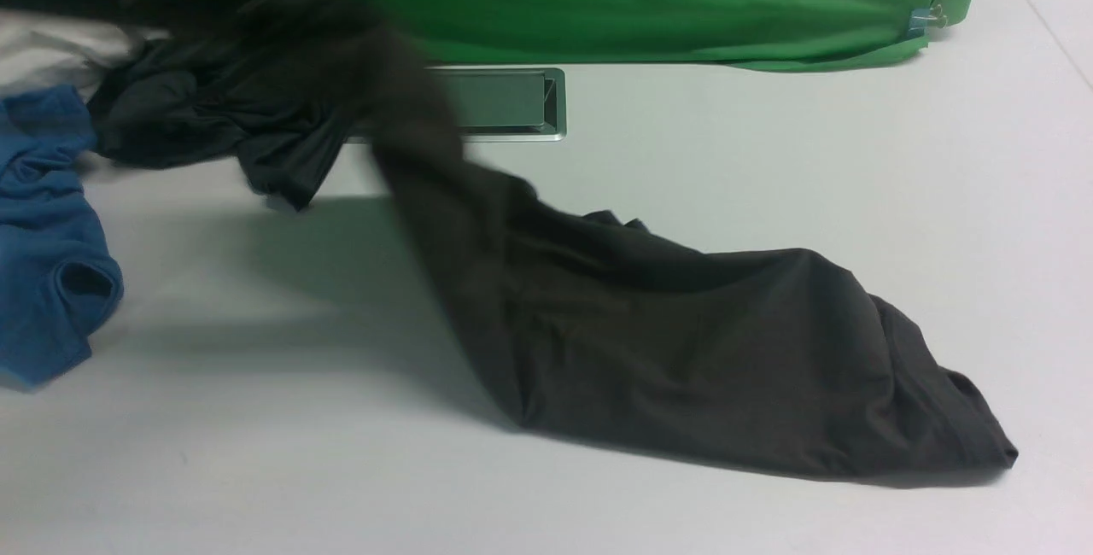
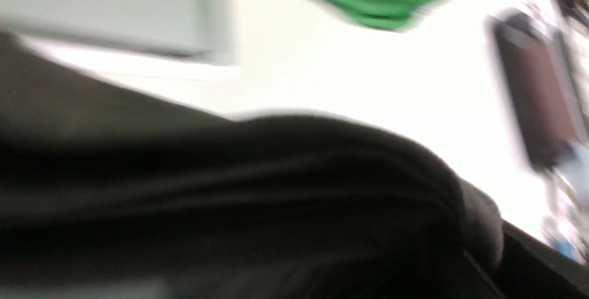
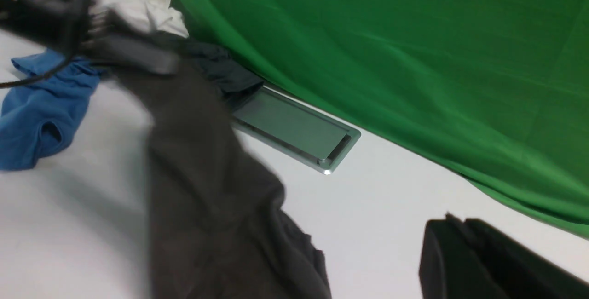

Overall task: Fold a long-sleeved shirt on a white desktop.
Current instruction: 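Fold the garment over onto itself on the table with the left gripper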

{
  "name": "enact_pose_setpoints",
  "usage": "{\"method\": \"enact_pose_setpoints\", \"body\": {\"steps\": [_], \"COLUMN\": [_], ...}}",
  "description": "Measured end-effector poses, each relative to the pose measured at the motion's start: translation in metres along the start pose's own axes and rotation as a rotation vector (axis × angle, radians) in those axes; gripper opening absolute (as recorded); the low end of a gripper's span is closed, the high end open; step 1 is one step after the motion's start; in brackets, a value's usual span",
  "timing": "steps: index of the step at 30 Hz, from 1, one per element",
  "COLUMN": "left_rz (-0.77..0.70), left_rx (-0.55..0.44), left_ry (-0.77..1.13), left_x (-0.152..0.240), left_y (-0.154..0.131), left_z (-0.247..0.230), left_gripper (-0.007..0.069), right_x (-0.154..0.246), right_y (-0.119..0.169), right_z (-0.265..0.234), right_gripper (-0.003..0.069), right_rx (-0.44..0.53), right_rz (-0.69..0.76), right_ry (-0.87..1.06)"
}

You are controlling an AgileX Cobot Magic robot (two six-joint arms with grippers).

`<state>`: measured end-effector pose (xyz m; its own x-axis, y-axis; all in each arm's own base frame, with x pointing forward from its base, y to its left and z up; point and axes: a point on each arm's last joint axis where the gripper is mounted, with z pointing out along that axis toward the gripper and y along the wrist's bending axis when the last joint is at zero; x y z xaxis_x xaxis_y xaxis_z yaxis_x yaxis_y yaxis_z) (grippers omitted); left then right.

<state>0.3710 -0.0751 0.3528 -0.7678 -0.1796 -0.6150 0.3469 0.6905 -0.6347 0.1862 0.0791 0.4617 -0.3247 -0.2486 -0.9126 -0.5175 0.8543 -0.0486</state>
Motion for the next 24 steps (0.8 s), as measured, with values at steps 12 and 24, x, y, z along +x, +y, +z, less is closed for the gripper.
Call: {"method": "enact_pose_setpoints", "body": {"steps": [12,24], "left_rz": [0.418,0.554], "left_rx": [0.049,0.012], "left_ry": [0.593,0.606], "left_x": [0.179,0.216], "left_y": [-0.156,-0.162], "left_z": [0.213,0.245], "left_gripper": [0.0081,0.0520], "right_x": [0.007,0.009], "right_y": [0.002,0.003], "right_z": [0.000,0.000], "right_gripper": [0.0059,0.0099], "right_rx": [-0.023,-0.028], "right_rz": [-0.001,-0.002], "right_ry": [0.075,0.095]}}
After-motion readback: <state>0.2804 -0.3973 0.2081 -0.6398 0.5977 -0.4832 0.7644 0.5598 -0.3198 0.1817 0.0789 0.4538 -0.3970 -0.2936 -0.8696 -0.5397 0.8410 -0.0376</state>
